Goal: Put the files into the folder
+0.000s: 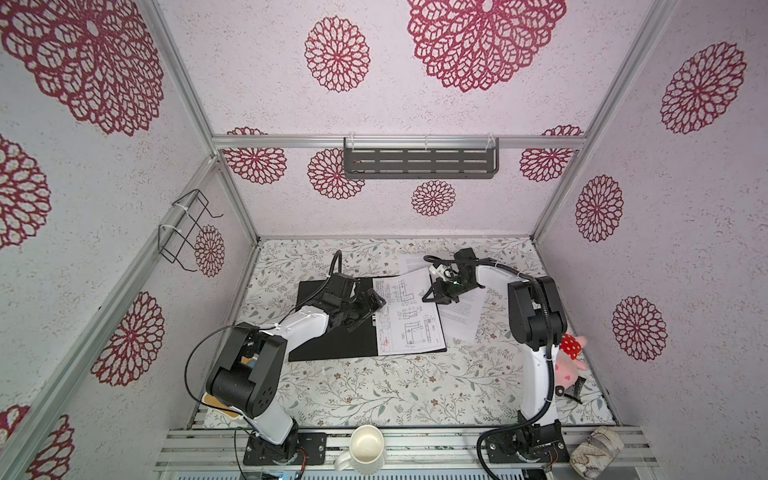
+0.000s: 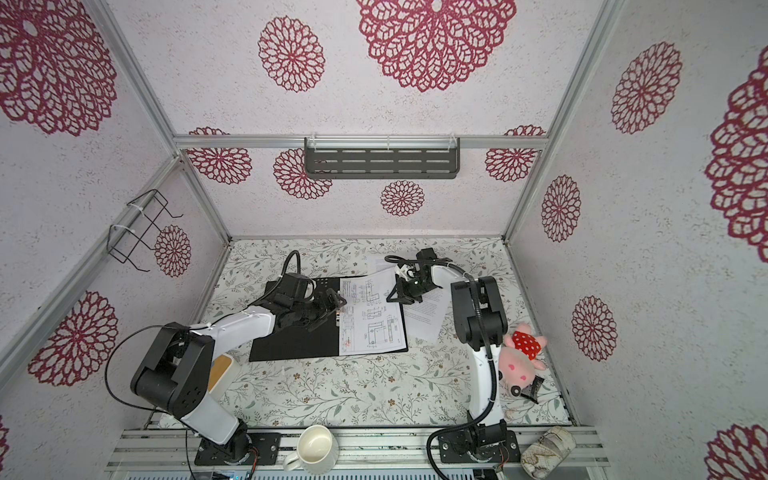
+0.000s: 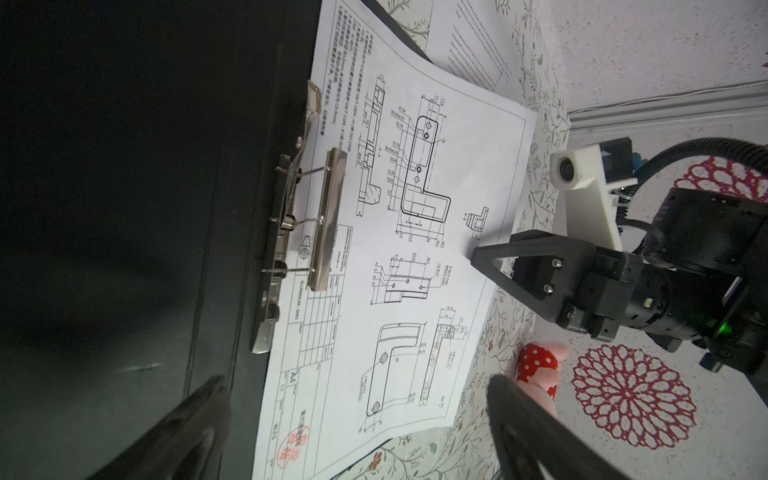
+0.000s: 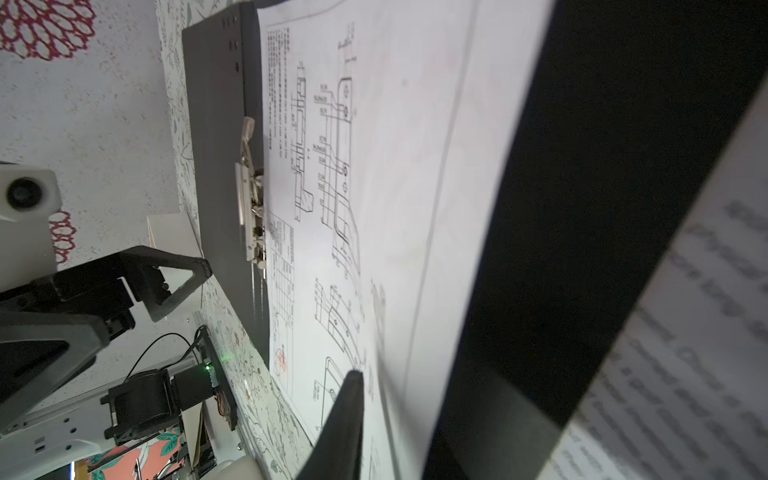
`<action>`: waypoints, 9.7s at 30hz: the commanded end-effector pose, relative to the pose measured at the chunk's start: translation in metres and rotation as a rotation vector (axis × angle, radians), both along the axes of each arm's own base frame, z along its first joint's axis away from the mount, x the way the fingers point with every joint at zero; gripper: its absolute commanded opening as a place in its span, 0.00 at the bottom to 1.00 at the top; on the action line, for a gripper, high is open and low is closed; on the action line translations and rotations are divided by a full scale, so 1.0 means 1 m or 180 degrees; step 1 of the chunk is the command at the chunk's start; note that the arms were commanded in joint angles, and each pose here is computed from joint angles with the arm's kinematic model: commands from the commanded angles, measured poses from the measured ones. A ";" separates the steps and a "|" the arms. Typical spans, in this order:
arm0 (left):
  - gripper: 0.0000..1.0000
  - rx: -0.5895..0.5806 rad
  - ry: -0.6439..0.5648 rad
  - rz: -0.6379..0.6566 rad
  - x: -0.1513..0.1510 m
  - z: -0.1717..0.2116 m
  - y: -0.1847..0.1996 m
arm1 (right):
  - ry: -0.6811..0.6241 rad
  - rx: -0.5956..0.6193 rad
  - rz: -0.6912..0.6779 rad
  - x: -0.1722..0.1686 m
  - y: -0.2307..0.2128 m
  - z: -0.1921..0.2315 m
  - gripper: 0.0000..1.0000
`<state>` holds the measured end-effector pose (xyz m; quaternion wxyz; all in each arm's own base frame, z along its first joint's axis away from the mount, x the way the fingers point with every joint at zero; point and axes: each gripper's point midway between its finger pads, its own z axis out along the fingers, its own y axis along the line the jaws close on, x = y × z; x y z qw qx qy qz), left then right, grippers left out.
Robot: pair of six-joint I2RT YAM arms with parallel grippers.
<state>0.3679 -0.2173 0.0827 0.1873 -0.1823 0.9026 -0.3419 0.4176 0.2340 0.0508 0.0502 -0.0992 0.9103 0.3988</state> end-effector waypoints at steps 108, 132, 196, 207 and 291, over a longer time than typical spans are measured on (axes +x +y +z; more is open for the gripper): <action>0.87 0.0898 -0.0544 -0.1832 0.032 -0.038 -0.289 | -0.0244 -0.1099 -0.2920 -0.107 -0.246 0.005 0.84; 0.87 0.1056 -0.0618 -0.1645 0.047 -0.051 -0.284 | -0.0124 -0.1000 -0.2917 -0.112 -0.242 -0.004 0.84; 0.78 0.0264 -0.0076 -0.1849 0.019 -0.056 -0.305 | 0.0313 -0.0008 -0.2861 -0.094 -0.201 -0.017 0.68; 0.78 0.0094 -0.0007 -0.1647 0.019 -0.051 -0.306 | 0.0363 0.0053 -0.2777 -0.094 -0.197 -0.013 0.57; 0.72 -0.1300 0.0216 -0.0329 -0.130 -0.008 -0.279 | 0.0391 -0.0127 -0.2972 -0.105 -0.216 -0.012 0.38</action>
